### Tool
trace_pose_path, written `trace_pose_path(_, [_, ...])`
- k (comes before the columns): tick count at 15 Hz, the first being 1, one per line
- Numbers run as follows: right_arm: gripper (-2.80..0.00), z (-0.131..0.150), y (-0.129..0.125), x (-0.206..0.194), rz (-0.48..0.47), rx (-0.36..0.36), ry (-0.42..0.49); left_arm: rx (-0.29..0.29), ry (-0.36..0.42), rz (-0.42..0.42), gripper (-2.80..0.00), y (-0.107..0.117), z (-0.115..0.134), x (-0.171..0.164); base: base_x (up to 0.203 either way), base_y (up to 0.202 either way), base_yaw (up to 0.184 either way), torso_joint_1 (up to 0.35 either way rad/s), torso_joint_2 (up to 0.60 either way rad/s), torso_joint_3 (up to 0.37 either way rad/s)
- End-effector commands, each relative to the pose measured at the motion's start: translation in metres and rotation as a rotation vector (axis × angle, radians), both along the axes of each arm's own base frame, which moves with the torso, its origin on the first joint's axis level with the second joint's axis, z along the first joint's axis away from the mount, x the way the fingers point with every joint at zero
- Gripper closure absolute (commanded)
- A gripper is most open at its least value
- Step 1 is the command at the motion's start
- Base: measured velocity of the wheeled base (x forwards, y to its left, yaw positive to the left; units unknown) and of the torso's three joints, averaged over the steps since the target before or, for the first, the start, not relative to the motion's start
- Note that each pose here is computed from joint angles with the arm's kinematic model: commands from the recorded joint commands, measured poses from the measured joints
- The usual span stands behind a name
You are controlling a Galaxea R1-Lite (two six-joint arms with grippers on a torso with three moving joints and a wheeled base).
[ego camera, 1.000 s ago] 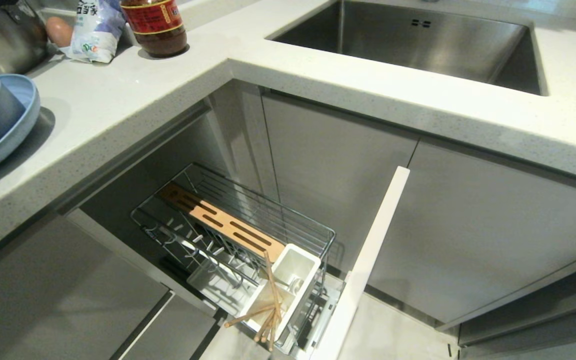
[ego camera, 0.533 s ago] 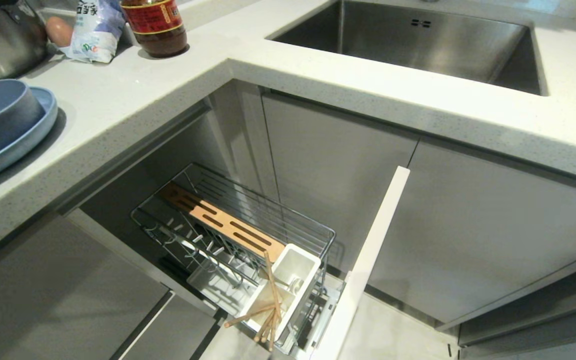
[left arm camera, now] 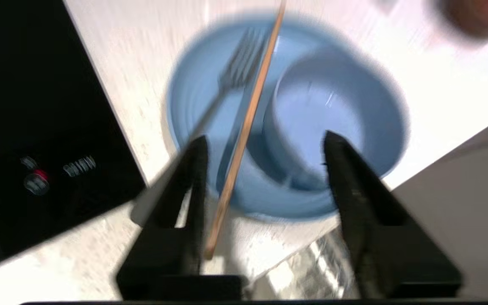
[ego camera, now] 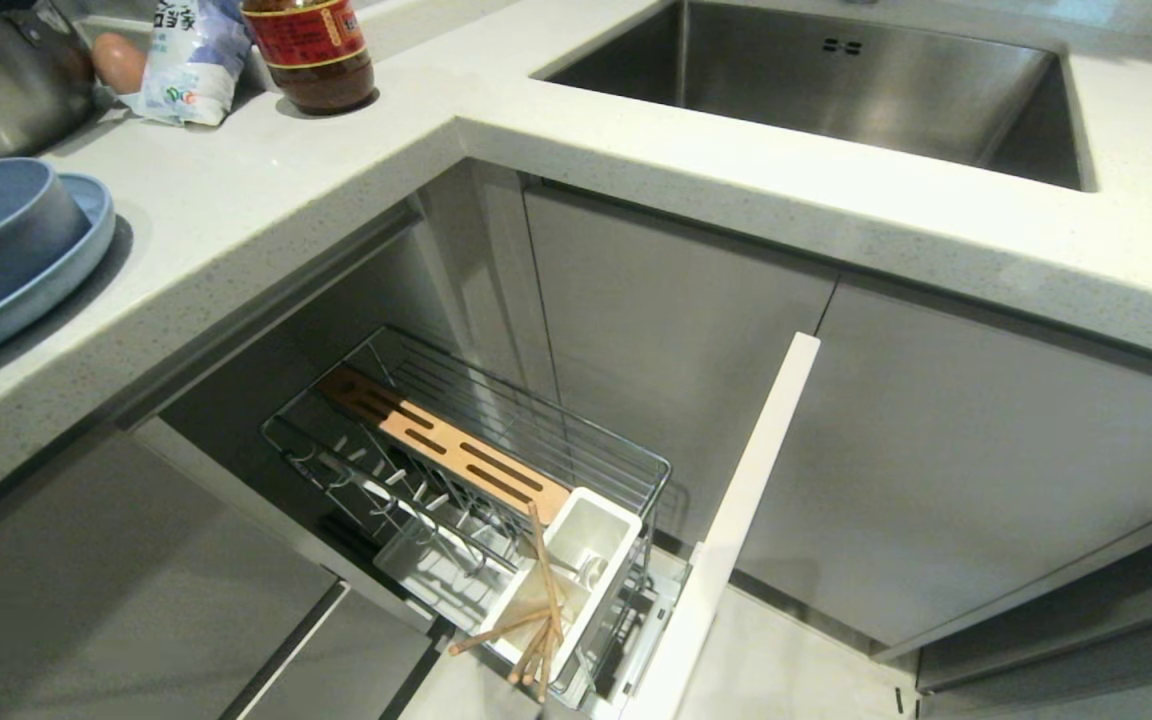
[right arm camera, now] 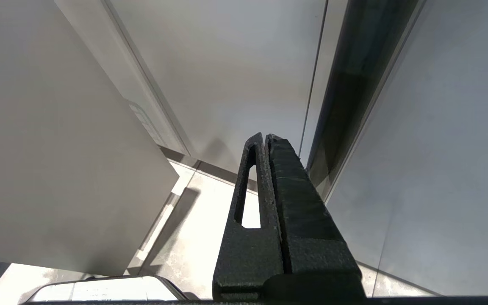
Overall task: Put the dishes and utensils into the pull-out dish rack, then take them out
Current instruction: Take the chopsticks out of the cupboard
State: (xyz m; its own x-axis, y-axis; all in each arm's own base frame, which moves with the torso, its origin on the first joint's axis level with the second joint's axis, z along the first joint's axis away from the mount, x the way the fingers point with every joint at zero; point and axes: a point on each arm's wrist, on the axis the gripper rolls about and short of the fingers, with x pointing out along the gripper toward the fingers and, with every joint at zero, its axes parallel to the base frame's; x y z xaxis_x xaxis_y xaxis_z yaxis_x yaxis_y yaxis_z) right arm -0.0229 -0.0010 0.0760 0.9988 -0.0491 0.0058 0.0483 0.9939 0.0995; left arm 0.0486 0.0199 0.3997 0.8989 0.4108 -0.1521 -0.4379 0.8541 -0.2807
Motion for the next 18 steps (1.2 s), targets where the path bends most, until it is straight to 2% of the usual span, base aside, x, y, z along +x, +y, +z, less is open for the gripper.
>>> trace_pose_path(1, [0.00, 0.000, 0.000, 0.000, 0.000, 0.000, -0.005, 0.028, -0.166, 0.004, 0.00, -0.009, 0.023, -0.023, 0.000, 0.000, 0.000, 0.000, 0.00, 0.000])
trace_pose_path(2, [0.00, 0.000, 0.000, 0.000, 0.000, 0.000, -0.005, -0.001, -0.280, -0.009, 0.00, -0.011, 0.036, -0.030, 0.000, 0.000, 0.000, 0.000, 0.00, 0.000])
trace_pose_path(4, [0.00, 0.000, 0.000, 0.000, 0.000, 0.000, -0.005, -0.067, -0.465, -0.089, 0.00, -0.017, 0.059, -0.044, 0.000, 0.000, 0.000, 0.000, 0.00, 0.000])
trace_pose_path(6, [0.00, 0.000, 0.000, 0.000, 0.000, 0.000, -0.005, -0.158, -0.558, -0.169, 0.00, -0.016, 0.075, -0.046, 0.000, 0.000, 0.000, 0.000, 0.00, 0.000])
trace_pose_path(7, [0.00, 0.000, 0.000, 0.000, 0.000, 0.000, -0.005, -0.205, -0.550, -0.216, 0.00, -0.015, 0.077, -0.036, 0.000, 0.000, 0.000, 0.000, 0.00, 0.000])
trace_pose_path(8, [0.00, 0.000, 0.000, 0.000, 0.000, 0.000, -0.004, -0.259, -0.510, -0.273, 0.00, -0.017, 0.074, -0.021, 0.000, 0.000, 0.000, 0.000, 0.00, 0.000])
trace_pose_path(10, [0.00, 0.000, 0.000, 0.000, 0.000, 0.000, -0.005, -0.325, -0.385, -0.388, 0.00, -0.028, 0.065, 0.014, 0.000, 0.000, 0.000, 0.000, 0.00, 0.000])
trace_pose_path(13, [0.00, 0.000, 0.000, 0.000, 0.000, 0.000, -0.005, -0.352, -0.135, -0.614, 0.00, -0.061, 0.039, 0.043, 0.000, 0.000, 0.000, 0.000, 0.00, 0.000])
trace_pose_path(14, [0.00, 0.000, 0.000, 0.000, 0.000, 0.000, -0.005, -0.339, -0.030, -0.686, 0.00, -0.077, 0.026, 0.052, 0.000, 0.000, 0.000, 0.000, 0.00, 0.000])
trace_pose_path(16, [0.00, 0.000, 0.000, 0.000, 0.000, 0.000, -0.005, -0.289, 0.166, -0.769, 0.00, -0.108, -0.001, 0.070, 0.000, 0.000, 0.000, 0.000, 0.00, 0.000])
trace_pose_path(18, [0.00, 0.000, 0.000, 0.000, 0.000, 0.000, -0.005, -0.187, 0.393, -0.808, 0.00, -0.136, -0.031, 0.084, 0.000, 0.000, 0.000, 0.000, 0.00, 0.000])
